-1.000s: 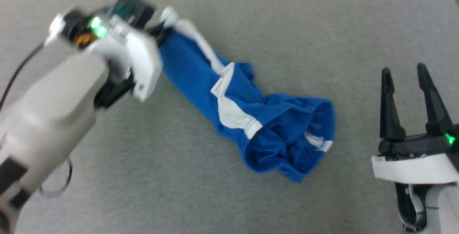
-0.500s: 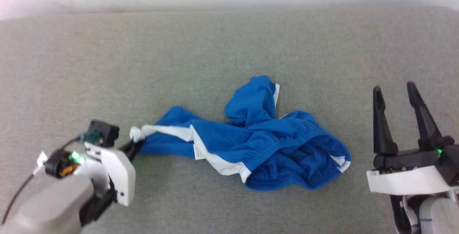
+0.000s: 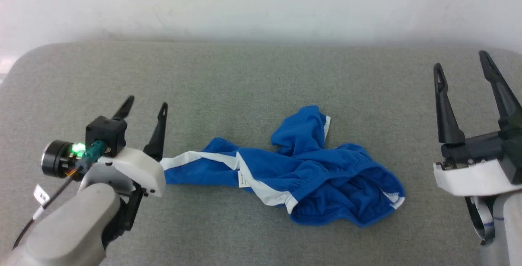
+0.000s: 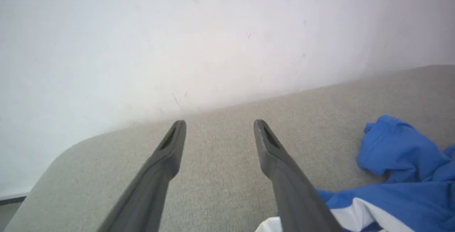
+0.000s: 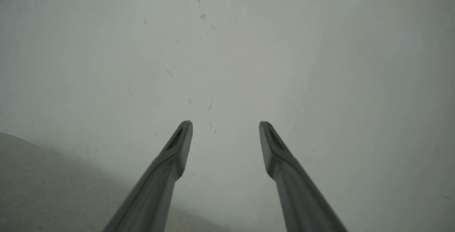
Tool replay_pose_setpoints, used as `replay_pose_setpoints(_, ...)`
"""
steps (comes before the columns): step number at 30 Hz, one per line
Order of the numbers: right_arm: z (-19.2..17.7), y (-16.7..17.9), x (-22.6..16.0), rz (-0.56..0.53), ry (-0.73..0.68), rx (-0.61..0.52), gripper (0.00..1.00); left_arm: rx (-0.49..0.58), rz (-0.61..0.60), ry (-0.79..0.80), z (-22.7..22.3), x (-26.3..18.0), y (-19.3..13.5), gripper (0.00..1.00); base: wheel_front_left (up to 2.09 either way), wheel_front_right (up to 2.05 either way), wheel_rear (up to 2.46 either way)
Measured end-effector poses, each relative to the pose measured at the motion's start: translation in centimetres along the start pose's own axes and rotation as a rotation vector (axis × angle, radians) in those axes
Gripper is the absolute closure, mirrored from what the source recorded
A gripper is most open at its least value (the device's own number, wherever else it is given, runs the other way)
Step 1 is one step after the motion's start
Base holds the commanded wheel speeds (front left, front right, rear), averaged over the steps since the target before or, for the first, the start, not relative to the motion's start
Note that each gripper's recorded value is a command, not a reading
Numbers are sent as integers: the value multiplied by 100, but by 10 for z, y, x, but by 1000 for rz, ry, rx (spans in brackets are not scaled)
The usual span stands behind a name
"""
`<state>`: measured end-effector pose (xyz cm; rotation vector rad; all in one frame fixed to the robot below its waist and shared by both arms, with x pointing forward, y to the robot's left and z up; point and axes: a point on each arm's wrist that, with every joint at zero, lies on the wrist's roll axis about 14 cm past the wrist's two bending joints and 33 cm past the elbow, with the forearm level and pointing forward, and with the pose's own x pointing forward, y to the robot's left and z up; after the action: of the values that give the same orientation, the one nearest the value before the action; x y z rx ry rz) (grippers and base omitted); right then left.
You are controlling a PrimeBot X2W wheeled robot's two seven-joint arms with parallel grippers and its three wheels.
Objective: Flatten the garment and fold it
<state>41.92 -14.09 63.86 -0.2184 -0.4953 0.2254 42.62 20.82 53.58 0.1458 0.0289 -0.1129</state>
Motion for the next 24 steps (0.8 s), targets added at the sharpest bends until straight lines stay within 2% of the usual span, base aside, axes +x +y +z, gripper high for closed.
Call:
replay_pose_setpoints(3, -10, 10, 3, 89, 29, -7, 0, 60, 95, -122, 28, -13, 10, 0, 0, 0, 0)
replay_pose_setpoints(7, -35, 24, 6, 250, 137, -56, 0, 81, 193, -180, 31, -35, 15, 0, 0, 0, 0)
replay_pose_setpoints(12, -76, 43, -3, 442, 442, -51, 0, 83, 285, -221, 31, -55, 18, 0, 0, 0, 0)
replay_pose_setpoints(16, -106, 56, -28, 581, 729, -22, 0, 69, 326, -212, 22, -65, 18, 0, 0, 0, 0)
replay_pose_setpoints(20, -130, 60, -50, 653, 974, 22, 0, 64, 349, -215, 20, -66, 22, 0, 0, 0, 0)
replay_pose_setpoints(24, -154, 63, -59, 687, 1126, 25, 0, 63, 354, -213, 17, -63, 22, 0, 0, 0, 0)
